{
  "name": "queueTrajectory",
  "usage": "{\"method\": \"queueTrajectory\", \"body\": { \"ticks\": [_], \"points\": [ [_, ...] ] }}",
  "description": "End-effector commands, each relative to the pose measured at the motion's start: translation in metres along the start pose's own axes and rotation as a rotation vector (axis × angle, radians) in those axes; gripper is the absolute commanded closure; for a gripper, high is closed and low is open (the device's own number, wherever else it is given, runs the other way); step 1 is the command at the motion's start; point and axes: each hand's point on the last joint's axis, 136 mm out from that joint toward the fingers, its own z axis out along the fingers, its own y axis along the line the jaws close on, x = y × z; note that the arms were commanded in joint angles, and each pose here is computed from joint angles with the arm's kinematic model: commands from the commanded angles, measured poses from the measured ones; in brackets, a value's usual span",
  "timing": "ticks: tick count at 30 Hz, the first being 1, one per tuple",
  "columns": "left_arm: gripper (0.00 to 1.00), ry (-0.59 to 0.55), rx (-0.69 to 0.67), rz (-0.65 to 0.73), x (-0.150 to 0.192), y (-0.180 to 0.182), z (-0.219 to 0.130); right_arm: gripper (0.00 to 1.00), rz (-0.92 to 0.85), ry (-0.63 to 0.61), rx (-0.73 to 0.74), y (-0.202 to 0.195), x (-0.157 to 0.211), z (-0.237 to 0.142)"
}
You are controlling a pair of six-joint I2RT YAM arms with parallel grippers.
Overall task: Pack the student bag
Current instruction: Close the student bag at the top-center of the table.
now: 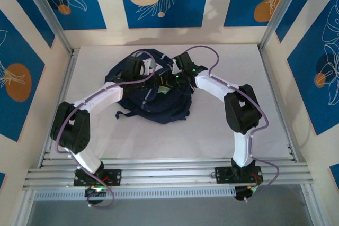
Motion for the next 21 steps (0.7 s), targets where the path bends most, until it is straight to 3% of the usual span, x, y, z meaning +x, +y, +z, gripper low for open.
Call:
{"method": "queueTrajectory", "body": {
  "ticks": [1, 8, 15, 21],
  "points": [
    [0.85, -0.104, 0.081, 0.044, -0.021, -0.032, -0.017, 0.85, -0.040, 0.007, -0.012, 0.005, 0.012, -0.029],
    [0.47, -0.225, -0.045, 0.014, -0.028, 0.005, -0.057, 0.69, -0.019, 0.021, 0.243, -0.053, 0.057, -0.066],
    [0.39, -0.232, -0.219, -0.069, 0.002, 0.071, -0.081, 0.62, -0.058, 0.024, 0.377, -0.066, 0.097, -0.074],
    [0.35, -0.203, -0.325, -0.134, 0.031, 0.113, -0.078, 0.54, -0.019, 0.044, 0.311, -0.056, 0.104, -0.053]
  ]
}}
